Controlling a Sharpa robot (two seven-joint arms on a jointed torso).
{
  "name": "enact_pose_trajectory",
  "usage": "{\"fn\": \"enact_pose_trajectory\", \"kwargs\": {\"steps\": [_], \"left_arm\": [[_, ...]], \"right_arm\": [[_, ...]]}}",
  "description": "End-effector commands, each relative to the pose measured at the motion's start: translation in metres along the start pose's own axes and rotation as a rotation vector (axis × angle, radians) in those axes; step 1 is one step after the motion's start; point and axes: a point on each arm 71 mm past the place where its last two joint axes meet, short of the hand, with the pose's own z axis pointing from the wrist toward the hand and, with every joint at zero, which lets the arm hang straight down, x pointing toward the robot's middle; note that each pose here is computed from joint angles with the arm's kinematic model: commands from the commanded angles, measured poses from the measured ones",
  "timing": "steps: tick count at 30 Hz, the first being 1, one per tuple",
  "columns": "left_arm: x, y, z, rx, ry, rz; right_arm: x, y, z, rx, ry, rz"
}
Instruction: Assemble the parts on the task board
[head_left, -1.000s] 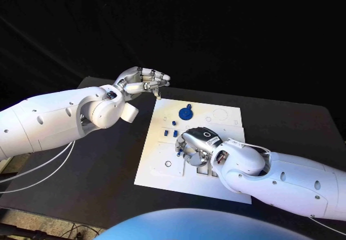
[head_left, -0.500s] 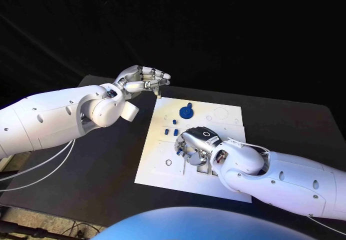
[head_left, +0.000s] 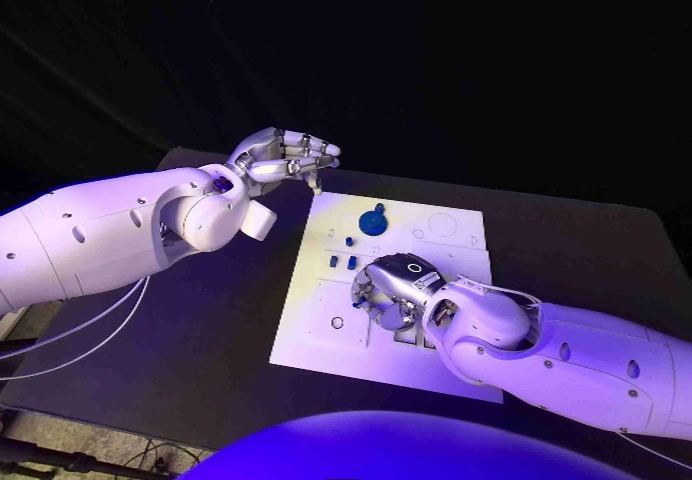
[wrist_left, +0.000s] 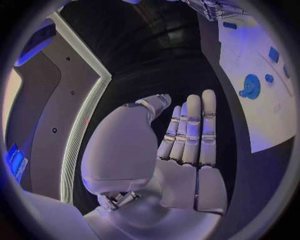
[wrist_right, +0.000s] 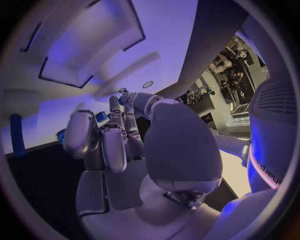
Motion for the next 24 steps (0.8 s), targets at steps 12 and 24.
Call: {"fn": "enact_pose_trajectory", "kwargs": {"steps": [12, 24], "left_arm": [[0.0015, -0.0011, 0.0002, 0.004, 0.016, -0.003], [0.0018, -0.0009, 0.0001, 0.001, 0.019, -0.004]], "right_arm": [[-0.0013, 0.0009, -0.0046, -0.003, -0.030, -0.015], [0.0015, -0.0004, -0.0043, 0.012, 0.008, -0.027]]}}
